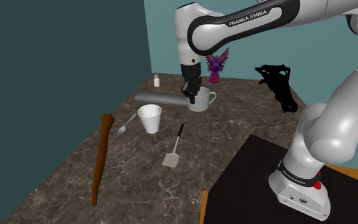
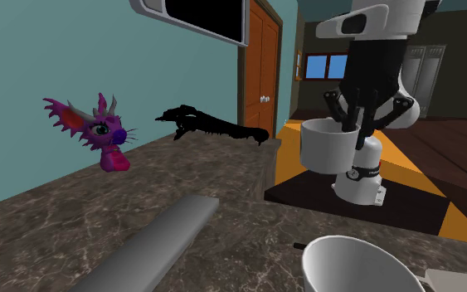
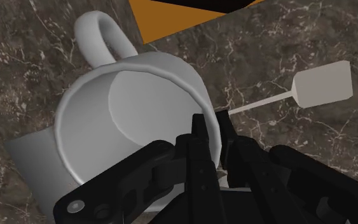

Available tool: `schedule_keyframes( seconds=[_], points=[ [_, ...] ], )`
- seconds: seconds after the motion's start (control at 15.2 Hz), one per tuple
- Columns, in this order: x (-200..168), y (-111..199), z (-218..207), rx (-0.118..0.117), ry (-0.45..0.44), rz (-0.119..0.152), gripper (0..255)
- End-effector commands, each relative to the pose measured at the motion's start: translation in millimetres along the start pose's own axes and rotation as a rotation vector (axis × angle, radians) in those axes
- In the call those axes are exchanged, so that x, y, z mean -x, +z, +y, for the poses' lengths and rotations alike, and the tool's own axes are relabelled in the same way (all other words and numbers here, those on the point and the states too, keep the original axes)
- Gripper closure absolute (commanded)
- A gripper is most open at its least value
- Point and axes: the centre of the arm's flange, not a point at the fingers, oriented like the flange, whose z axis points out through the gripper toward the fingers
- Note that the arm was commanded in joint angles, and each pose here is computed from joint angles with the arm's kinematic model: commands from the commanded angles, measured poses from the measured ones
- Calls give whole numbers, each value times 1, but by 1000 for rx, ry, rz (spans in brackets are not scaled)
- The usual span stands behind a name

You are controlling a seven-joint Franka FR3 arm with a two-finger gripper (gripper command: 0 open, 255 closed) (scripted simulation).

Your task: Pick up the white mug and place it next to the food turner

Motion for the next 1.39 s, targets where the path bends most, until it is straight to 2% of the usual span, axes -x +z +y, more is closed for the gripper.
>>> schedule_keyframes(
  seconds=[0.0, 1.32],
  points=[
    [-5, -1, -25, 0, 2, 0, 255],
    [-52, -21, -284, 0, 2, 0, 255]
  ],
)
